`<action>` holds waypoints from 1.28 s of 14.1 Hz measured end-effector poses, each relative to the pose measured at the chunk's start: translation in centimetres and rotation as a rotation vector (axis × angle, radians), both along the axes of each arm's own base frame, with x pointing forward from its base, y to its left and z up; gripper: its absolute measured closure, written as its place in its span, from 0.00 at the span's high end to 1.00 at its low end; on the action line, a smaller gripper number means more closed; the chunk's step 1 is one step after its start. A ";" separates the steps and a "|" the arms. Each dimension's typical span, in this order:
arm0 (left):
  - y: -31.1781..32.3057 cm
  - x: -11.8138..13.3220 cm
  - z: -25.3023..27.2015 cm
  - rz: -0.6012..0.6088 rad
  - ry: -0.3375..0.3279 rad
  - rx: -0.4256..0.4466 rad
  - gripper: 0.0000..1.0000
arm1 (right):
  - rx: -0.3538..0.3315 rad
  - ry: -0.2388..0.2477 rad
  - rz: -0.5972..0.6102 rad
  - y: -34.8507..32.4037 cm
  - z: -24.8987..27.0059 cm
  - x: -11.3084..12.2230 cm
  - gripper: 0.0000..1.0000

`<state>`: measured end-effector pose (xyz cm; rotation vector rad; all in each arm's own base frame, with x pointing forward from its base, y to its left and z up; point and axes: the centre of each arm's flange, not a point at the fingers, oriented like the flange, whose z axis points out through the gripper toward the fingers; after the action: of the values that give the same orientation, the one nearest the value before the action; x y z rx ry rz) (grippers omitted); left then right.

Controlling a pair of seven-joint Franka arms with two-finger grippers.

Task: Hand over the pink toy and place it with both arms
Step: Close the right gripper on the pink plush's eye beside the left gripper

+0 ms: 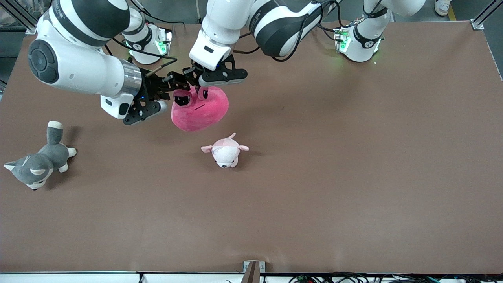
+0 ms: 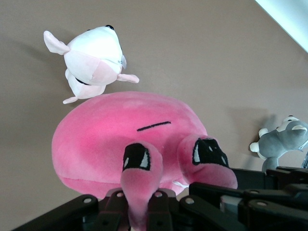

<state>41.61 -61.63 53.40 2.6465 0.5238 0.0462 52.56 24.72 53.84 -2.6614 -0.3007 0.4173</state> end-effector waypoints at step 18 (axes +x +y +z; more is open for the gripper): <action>0.0 -0.1 -0.2 -0.003 0.005 0.008 0.11 | 0.002 -0.017 0.017 1.3 0.1 -0.4 0.39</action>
<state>41.46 -61.68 53.23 2.6560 0.5227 0.0408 52.18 26.03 53.92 -2.6634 -0.3289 0.3990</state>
